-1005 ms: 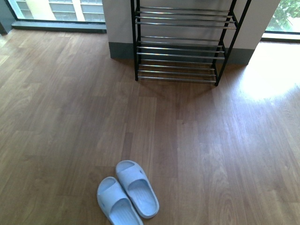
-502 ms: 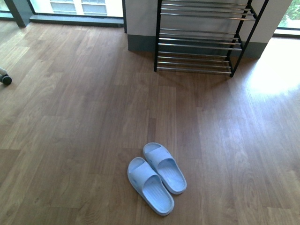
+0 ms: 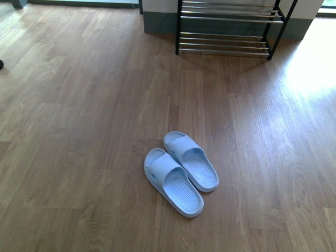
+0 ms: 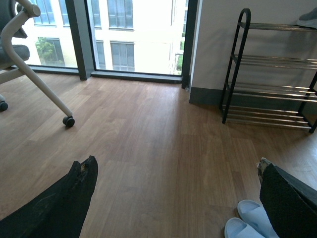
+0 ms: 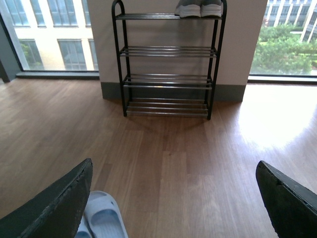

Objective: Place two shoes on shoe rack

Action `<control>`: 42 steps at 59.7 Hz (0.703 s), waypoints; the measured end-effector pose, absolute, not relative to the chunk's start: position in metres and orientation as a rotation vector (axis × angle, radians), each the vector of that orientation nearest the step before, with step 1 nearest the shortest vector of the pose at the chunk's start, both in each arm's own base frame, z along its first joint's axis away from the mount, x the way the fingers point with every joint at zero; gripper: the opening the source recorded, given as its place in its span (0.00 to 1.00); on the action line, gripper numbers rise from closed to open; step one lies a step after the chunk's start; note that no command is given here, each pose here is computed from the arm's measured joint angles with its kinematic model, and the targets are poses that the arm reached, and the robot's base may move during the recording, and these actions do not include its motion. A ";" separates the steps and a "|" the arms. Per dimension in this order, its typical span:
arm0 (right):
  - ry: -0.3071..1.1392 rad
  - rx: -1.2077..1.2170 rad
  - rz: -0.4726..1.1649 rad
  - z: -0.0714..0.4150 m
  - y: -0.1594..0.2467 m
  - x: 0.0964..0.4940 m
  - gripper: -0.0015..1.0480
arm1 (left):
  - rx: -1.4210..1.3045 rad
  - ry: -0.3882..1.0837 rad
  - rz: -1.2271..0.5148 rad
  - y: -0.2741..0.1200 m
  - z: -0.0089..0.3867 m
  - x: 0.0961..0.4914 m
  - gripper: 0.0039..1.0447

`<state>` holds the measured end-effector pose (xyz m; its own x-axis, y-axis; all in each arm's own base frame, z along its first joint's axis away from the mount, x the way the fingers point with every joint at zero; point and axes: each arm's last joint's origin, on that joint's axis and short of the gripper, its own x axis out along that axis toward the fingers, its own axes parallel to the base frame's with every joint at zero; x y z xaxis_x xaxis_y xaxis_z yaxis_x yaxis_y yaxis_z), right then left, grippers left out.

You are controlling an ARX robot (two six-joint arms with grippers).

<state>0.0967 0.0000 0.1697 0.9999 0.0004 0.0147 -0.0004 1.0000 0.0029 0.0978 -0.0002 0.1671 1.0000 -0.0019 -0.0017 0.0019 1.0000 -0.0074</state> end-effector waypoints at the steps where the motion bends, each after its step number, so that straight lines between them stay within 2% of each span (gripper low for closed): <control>1: -0.015 0.003 0.000 0.170 0.000 0.097 0.91 | -0.007 0.002 -0.002 0.000 0.167 0.098 0.91; 42: -0.016 0.003 -0.002 0.170 0.000 0.097 0.91 | -0.007 0.002 -0.003 0.000 0.167 0.098 0.91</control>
